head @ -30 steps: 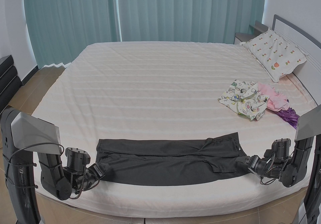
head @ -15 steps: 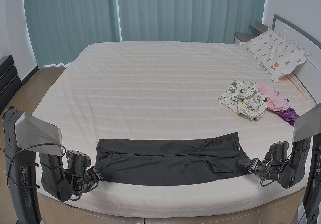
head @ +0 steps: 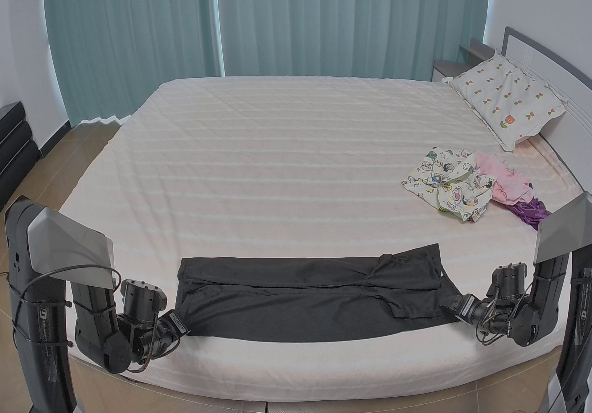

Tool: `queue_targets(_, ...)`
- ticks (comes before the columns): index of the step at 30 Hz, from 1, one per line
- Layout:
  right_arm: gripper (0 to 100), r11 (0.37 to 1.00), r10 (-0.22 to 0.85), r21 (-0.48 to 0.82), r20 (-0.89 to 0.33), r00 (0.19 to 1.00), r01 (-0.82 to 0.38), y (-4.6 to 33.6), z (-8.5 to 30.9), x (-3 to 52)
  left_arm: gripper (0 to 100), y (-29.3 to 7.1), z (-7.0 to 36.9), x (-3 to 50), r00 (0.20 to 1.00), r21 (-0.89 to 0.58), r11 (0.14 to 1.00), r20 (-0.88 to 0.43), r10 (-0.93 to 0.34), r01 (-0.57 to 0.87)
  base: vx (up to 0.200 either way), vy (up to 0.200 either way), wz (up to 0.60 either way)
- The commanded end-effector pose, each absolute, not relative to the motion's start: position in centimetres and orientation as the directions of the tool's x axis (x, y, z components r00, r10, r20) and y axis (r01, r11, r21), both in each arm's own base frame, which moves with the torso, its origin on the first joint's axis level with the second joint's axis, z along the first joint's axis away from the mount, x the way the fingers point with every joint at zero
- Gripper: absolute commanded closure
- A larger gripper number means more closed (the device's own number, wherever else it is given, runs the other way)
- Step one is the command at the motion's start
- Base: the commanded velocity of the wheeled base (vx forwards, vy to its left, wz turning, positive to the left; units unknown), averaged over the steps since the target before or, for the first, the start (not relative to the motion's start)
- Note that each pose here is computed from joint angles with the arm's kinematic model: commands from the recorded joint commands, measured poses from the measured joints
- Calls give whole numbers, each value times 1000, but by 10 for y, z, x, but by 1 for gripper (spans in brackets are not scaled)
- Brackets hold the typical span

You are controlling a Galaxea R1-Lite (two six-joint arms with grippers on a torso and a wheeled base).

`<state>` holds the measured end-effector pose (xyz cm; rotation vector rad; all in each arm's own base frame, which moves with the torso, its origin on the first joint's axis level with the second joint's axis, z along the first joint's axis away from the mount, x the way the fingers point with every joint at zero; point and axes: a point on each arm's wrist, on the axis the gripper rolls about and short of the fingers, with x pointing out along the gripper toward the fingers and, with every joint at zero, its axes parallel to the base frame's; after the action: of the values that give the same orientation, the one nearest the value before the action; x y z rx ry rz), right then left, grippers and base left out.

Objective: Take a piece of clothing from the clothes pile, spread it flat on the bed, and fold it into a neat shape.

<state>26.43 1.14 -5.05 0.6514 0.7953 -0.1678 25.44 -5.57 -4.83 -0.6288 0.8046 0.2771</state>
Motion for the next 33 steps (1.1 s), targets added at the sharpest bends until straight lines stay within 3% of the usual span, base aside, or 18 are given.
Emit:
queue_targets(1, 0, 798, 91, 465, -723, 685, 384, 11, -46, 261, 100, -56, -49, 254, 669, -415, 785, -744, -2, -460, 0, 0, 0)
queue_targets(11, 0, 796, 85, 440, -761, 644, 415, 9, -53, 265, 100, -56, -49, 253, 667, -416, 785, -745, -6, -458, 0, 0, 0)
queue_targets(12, 100, 796, 85, 439, -763, 641, 416, 9, -55, 266, 100, -56, -49, 253, 667, -416, 785, -745, -6, -458, 0, 0, 0)
queue_targets(33, 100, 814, 48, 421, -735, 676, 400, 5, -44, 262, 100, -51, -46, 236, 632, -347, 837, -775, -2, -423, 0, 0, 0)
